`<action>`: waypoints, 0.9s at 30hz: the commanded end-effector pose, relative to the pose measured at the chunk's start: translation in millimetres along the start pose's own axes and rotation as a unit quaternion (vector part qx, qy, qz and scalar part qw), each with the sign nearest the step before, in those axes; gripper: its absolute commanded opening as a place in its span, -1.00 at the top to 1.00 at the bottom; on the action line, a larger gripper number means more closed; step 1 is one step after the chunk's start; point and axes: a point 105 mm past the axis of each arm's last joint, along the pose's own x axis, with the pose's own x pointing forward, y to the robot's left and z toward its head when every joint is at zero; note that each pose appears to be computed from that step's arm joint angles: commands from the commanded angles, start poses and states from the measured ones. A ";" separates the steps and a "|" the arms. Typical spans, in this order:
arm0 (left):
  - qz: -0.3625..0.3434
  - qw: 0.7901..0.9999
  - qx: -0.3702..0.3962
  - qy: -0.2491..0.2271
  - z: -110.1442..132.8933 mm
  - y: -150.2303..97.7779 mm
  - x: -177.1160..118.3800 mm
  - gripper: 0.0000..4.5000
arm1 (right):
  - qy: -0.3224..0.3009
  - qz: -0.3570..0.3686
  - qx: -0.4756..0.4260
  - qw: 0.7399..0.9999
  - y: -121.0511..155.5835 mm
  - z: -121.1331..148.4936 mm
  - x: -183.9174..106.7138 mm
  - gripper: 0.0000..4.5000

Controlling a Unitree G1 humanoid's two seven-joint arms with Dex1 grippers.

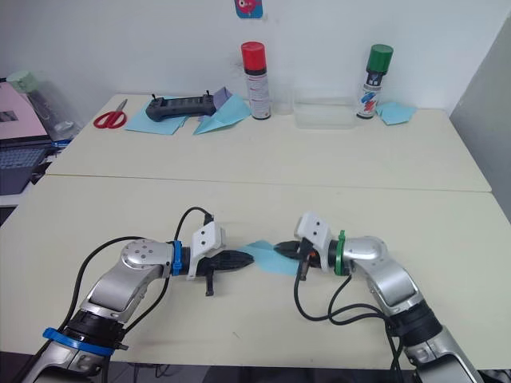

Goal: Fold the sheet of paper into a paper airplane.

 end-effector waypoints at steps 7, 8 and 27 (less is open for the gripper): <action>0.009 0.999 -0.020 0.025 -13.8 4.5 -7.0 1.00 | 0.049 0.001 -0.085 0.995 10.2 -15.4 7.9 0.99; 0.009 0.999 -0.023 0.023 -13.3 5.0 -7.9 1.00 | 0.053 0.000 -0.089 0.995 10.1 -16.9 8.2 0.99; 0.000 0.998 -0.056 -0.040 36.0 23.6 5.2 1.00 | 0.066 0.014 -0.126 0.990 11.4 -23.0 4.0 0.99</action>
